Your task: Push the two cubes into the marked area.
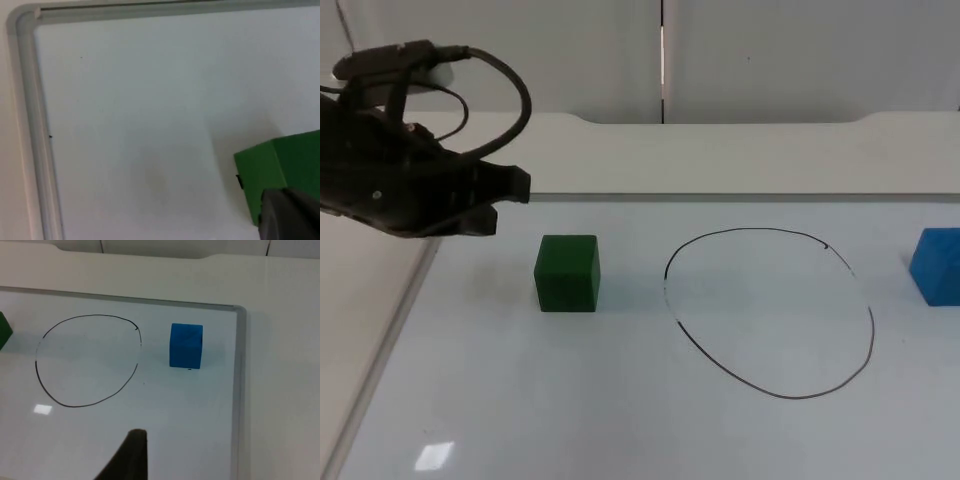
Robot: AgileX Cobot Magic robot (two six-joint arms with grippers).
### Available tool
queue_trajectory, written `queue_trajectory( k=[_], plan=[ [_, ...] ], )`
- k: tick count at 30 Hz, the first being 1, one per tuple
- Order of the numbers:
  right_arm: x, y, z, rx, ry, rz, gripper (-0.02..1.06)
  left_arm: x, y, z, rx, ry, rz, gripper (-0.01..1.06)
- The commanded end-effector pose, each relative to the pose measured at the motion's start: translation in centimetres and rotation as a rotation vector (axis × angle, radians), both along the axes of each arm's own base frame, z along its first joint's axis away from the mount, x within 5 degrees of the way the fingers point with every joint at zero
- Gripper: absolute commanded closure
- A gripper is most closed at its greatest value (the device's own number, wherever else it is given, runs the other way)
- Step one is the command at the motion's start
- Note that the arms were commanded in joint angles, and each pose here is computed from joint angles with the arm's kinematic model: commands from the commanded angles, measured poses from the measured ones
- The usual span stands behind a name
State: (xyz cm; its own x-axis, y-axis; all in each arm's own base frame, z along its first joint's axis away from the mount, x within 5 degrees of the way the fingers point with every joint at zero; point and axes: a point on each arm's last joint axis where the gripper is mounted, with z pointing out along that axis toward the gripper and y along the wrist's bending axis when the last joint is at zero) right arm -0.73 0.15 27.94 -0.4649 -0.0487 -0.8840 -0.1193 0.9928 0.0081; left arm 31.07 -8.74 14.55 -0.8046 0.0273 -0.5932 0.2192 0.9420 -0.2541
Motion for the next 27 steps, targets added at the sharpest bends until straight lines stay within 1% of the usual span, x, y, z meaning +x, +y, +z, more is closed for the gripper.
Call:
queue_trajectory(
  k=[1, 3, 6, 10, 20, 27],
  plan=[
    [0.0, 0.0, 0.1, 0.004, -0.01, -0.006, -0.01, 0.4, -0.2, -0.4, -0.002, 0.007, 0.011, 1.05],
    [0.0, 0.0, 0.1, 0.004, -0.01, -0.006, -0.01, 1.1, -0.1, -1.4, 0.015, 0.026, 0.032, 1.05],
    [0.0, 0.0, 0.1, 0.004, -0.01, -0.006, -0.01, 1.4, -0.1, -2.2, 0.025, 0.045, 0.036, 1.05],
    [0.0, 0.0, 0.1, 0.004, -0.01, -0.006, -0.01, 1.8, -0.5, -3.3, 0.01, 0.077, 0.025, 1.05],
    [0.0, 0.0, 0.1, 0.004, -0.01, -0.006, -0.01, 2.7, -0.7, -5.4, 0.014, 0.12, 0.017, 1.05],
    [0.0, 0.0, 0.1, 0.004, -0.01, -0.006, -0.01, 3.4, -0.9, -6.1, 0.012, 0.129, 0.015, 1.05]
  ],
)
